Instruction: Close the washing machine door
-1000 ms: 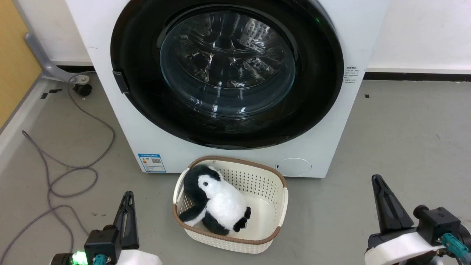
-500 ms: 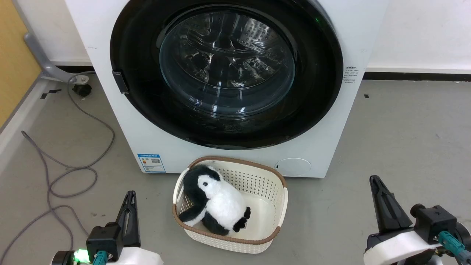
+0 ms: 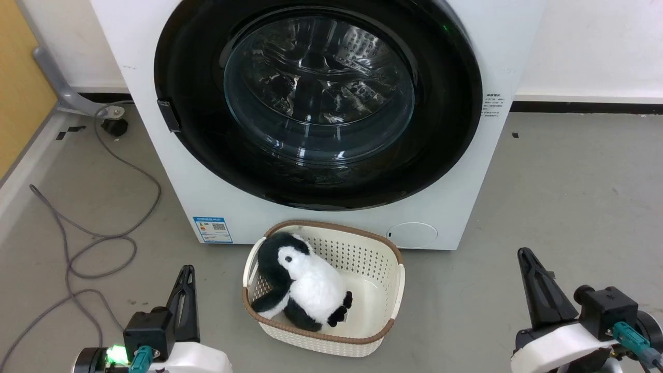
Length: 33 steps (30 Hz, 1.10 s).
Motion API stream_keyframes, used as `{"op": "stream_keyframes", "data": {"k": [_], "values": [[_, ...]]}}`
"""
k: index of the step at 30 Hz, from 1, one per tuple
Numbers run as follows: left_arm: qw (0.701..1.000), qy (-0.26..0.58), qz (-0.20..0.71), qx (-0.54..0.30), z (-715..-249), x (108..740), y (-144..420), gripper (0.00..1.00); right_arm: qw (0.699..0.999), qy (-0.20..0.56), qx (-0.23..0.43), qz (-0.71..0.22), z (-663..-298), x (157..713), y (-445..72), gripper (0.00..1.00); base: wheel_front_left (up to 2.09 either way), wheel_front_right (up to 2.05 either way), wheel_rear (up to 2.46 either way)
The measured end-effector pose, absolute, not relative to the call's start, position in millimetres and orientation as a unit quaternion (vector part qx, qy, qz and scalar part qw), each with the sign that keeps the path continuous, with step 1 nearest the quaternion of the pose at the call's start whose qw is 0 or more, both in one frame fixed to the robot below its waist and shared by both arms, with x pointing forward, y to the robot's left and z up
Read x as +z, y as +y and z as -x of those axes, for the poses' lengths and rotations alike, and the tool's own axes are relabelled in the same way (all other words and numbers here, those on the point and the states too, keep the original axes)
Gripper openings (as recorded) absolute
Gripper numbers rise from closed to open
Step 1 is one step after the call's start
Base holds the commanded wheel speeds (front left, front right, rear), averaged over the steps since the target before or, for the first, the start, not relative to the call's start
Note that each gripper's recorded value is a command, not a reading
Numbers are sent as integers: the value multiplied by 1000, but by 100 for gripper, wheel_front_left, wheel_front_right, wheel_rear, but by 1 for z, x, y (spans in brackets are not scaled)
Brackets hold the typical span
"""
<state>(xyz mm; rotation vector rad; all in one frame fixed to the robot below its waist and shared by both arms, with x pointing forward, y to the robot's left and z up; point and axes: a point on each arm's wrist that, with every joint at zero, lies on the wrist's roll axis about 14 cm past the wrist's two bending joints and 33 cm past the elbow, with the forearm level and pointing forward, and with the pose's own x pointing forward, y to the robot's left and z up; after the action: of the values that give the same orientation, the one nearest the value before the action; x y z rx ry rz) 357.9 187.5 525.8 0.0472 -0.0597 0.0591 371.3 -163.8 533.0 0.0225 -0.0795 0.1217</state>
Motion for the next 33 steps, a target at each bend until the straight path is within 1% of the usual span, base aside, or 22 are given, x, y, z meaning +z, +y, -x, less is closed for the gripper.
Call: {"op": "stream_keyframes", "data": {"k": [33], "values": [[1000, -7, -22, 13, -365, 524, 181, 0, 998, -12, 64, 12, -371, 528, -162, 0, 0, 0, 0]]}}
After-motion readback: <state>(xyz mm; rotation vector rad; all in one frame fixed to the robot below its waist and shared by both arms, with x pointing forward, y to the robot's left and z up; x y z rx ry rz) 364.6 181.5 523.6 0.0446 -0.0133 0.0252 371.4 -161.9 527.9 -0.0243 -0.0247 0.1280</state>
